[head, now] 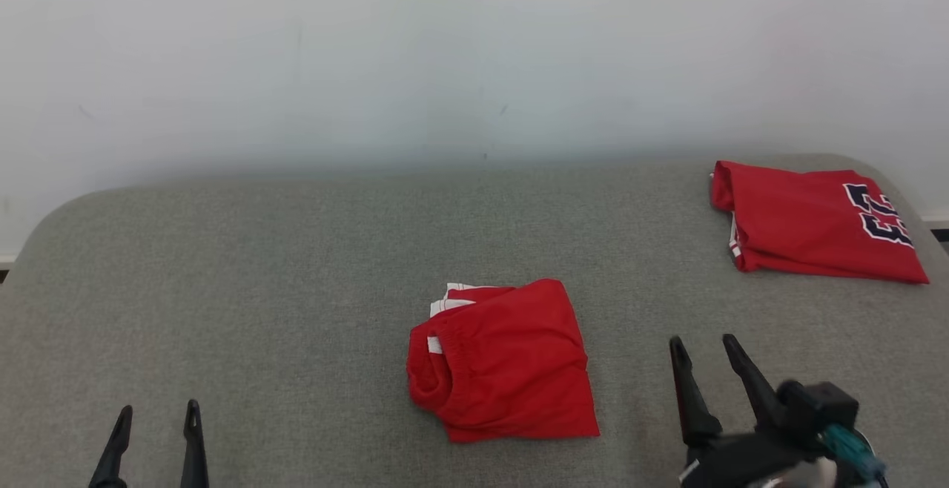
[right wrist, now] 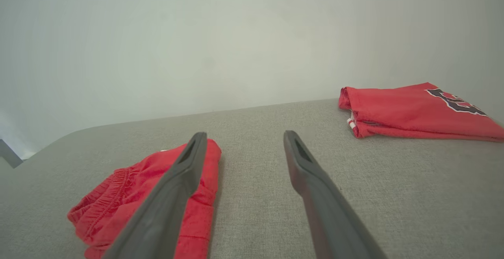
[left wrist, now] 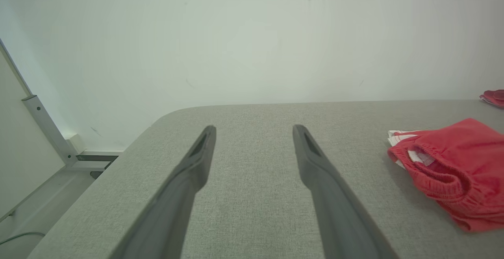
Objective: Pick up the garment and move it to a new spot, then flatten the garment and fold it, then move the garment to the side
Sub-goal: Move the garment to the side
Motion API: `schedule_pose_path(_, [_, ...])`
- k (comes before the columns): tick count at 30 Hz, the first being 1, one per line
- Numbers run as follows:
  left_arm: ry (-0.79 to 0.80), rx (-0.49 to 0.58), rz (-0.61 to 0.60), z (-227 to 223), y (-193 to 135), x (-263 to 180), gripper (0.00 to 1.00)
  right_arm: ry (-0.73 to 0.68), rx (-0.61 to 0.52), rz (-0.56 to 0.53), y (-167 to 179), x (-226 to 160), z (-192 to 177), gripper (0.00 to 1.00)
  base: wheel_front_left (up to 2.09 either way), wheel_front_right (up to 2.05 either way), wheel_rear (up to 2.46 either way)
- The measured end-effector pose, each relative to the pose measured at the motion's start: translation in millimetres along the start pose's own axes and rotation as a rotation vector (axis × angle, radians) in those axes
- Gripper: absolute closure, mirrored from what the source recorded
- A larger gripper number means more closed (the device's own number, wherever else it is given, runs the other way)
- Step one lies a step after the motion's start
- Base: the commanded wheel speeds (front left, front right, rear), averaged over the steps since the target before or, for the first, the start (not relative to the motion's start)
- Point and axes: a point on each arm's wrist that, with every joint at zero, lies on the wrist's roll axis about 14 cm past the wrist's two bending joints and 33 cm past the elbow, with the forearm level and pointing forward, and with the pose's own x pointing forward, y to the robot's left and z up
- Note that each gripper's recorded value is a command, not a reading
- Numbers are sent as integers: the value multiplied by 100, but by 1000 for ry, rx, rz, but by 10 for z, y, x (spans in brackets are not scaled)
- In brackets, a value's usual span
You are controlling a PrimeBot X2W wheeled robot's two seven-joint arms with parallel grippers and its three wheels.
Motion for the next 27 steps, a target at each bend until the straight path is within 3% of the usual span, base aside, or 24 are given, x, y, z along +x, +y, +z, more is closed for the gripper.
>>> schedule_pose_path(5, [2, -1, -10, -9, -44, 25, 0, 43, -1, 52, 146, 279, -100, 0, 0, 0, 0])
schedule_pose_path(14, [3, -10, -14, -16, -61, 103, 0, 238, -16, 120, 371, 716, -616, 0, 0, 0, 0])
schedule_pose_path(25, [46, -17, 16, -190, 20, 193, 0, 475, -31, 143, 476, 848, -1358, 0, 0, 0, 0])
schedule_pose_path(26, [51, -16, 22, -208, 41, 188, 0, 489, -31, 150, 503, 850, -1395, 9, 0, 0, 0])
schedule_pose_path(27, [56, -15, 28, -225, 60, 184, 0, 495, -22, 153, 528, 857, -1418, 56, 0, 0, 0])
